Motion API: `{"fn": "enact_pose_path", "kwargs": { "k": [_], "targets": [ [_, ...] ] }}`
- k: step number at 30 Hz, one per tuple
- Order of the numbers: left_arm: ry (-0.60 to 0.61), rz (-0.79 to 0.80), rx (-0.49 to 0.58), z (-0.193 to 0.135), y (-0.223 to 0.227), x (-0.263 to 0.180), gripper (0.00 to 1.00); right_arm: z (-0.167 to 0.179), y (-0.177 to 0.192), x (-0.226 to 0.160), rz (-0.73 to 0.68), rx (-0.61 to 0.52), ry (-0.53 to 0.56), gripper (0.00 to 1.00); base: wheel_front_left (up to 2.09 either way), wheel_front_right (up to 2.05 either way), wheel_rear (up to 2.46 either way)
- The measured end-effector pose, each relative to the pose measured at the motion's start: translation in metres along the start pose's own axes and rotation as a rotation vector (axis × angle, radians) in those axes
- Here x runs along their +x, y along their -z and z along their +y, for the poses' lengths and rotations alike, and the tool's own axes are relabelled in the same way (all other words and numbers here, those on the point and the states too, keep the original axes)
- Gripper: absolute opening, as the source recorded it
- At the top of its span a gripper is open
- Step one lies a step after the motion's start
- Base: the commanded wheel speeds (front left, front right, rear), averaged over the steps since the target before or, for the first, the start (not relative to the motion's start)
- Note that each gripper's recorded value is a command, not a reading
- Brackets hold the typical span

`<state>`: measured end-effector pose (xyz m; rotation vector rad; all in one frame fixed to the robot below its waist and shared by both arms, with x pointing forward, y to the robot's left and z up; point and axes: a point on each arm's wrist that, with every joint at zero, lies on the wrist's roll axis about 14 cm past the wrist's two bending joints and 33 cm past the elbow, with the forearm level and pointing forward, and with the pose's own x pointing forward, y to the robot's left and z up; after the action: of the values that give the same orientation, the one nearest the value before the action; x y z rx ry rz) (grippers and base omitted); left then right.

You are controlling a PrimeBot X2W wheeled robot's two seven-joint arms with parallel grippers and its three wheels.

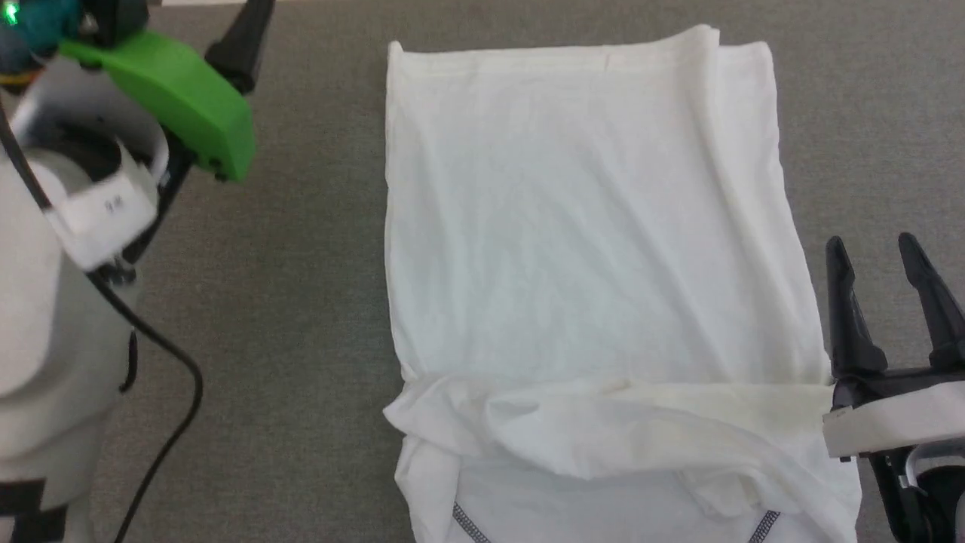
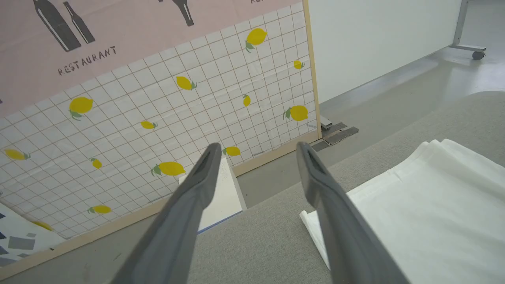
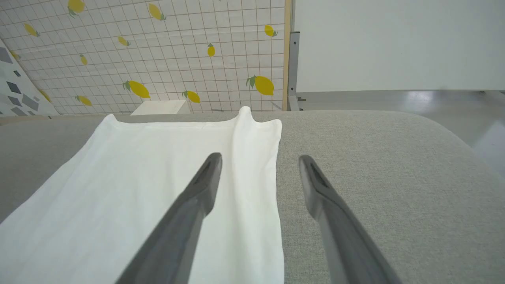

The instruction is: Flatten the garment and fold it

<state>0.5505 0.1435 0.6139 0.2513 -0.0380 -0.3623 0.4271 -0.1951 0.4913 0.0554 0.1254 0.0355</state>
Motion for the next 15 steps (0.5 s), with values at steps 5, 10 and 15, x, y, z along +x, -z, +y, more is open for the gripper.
{"fn": "enact_pose_path", "kwargs": {
  "k": [5, 10, 15],
  "targets": [
    [0.039, 0.195, -0.045, 0.000, 0.050, 0.043, 1.00, 0.000, 0.023, 0.017, 0.053, 0.004, -0.007, 1.00, 0.00, 0.00, 0.00],
    [0.081, 0.388, -0.077, -0.012, 0.113, 0.062, 1.00, -0.005, 0.045, 0.025, 0.109, 0.005, -0.002, 1.00, 0.00, 0.00, 0.00],
    [0.124, 0.504, -0.102, -0.030, 0.160, 0.072, 1.00, -0.014, 0.064, 0.025, 0.160, 0.004, 0.022, 1.00, 0.00, 0.00, 0.00]
  ]
}}
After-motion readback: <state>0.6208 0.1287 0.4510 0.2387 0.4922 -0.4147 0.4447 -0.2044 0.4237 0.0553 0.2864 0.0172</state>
